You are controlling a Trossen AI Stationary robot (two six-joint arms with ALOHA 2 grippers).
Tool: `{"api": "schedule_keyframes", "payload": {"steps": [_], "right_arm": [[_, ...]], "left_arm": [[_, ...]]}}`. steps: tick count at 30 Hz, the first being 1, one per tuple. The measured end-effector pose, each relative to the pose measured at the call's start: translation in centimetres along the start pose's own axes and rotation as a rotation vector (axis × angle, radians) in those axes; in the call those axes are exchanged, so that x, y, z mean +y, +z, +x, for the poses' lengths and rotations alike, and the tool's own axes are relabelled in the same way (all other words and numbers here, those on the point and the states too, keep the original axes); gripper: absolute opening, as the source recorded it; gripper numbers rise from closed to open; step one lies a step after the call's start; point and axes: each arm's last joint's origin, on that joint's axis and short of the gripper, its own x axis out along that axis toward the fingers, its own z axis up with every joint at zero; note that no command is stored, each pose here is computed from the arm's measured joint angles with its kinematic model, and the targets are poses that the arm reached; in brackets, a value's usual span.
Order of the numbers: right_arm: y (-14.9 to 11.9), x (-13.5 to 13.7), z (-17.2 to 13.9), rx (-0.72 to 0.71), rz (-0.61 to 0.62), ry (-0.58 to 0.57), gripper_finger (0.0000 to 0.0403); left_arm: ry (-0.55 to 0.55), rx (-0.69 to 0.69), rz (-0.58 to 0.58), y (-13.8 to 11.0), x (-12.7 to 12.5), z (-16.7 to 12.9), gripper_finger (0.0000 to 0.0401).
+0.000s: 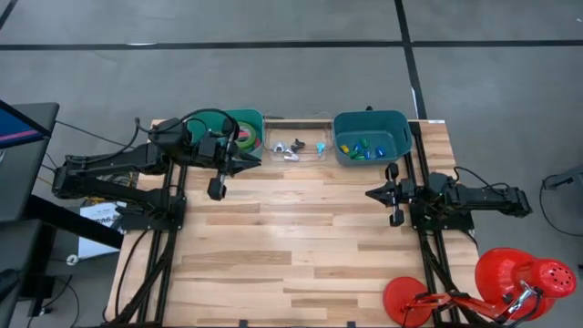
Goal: Pick and place Stapler, Stapler remover, tape
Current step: Return to Home Position
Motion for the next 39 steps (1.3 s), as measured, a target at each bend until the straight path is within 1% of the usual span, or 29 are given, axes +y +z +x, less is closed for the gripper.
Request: {"api": "schedule_keyframes", "payload": {"steps": [3, 8, 10, 14, 18, 21, 25, 28, 33, 36, 39], "right_arm": [[0.0, 0.0, 0.0, 0.000, 0.000, 0.000, 0.0001], [0.0, 0.0, 0.0, 0.000, 0.000, 0.000, 0.0001], [0.0, 0.0, 0.0, 0.000, 0.000, 0.000, 0.0001], [0.0, 0.0, 0.0, 0.000, 0.000, 0.000, 0.0001], [0.0, 0.0, 0.0, 0.000, 0.000, 0.000, 0.0001], [0.0, 0.0, 0.0, 0.000, 0.000, 0.000, 0.0001], [0.0, 0.0, 0.0, 0.000, 0.000, 0.000, 0.0001], [0.0, 0.0, 0.0, 0.000, 0.000, 0.000, 0.0001], [0.0, 0.0, 0.0, -0.001, 0.000, 0.000, 0.0001], [0.0, 0.0, 0.0, 0.000, 0.000, 0.000, 0.0001], [0.0, 0.0, 0.0, 0.000, 0.000, 0.000, 0.0001]], "left_arm": [[0.002, -0.014, 0.003, 0.1, 0.0, 0.0, 0.0021], [0.002, -0.015, -0.096, 0.2, 0.0, -0.1, 0.0021], [0.001, -0.012, -0.106, -0.1, 0.0, -0.1, 0.0021], [-0.002, 0.022, -0.131, -1.8, -0.5, -0.8, 0.0021], [-0.002, 0.055, -0.222, -3.8, -1.3, -2.3, 0.0021], [-0.001, 0.048, -0.259, -5.0, -1.8, -3.6, 0.0021], [0.000, 0.031, -0.273, -6.5, -2.5, -5.3, 0.0021], [0.001, -0.006, -0.265, -7.1, -3.1, -6.8, 0.0021], [0.000, -0.083, -0.292, -7.8, -3.9, -9.5, 0.0021], [-0.001, -0.139, -0.275, -8.0, -4.4, -10.9, 0.0021], [0.002, -0.229, -0.249, -7.9, -4.8, -12.0, 0.0021]]}}
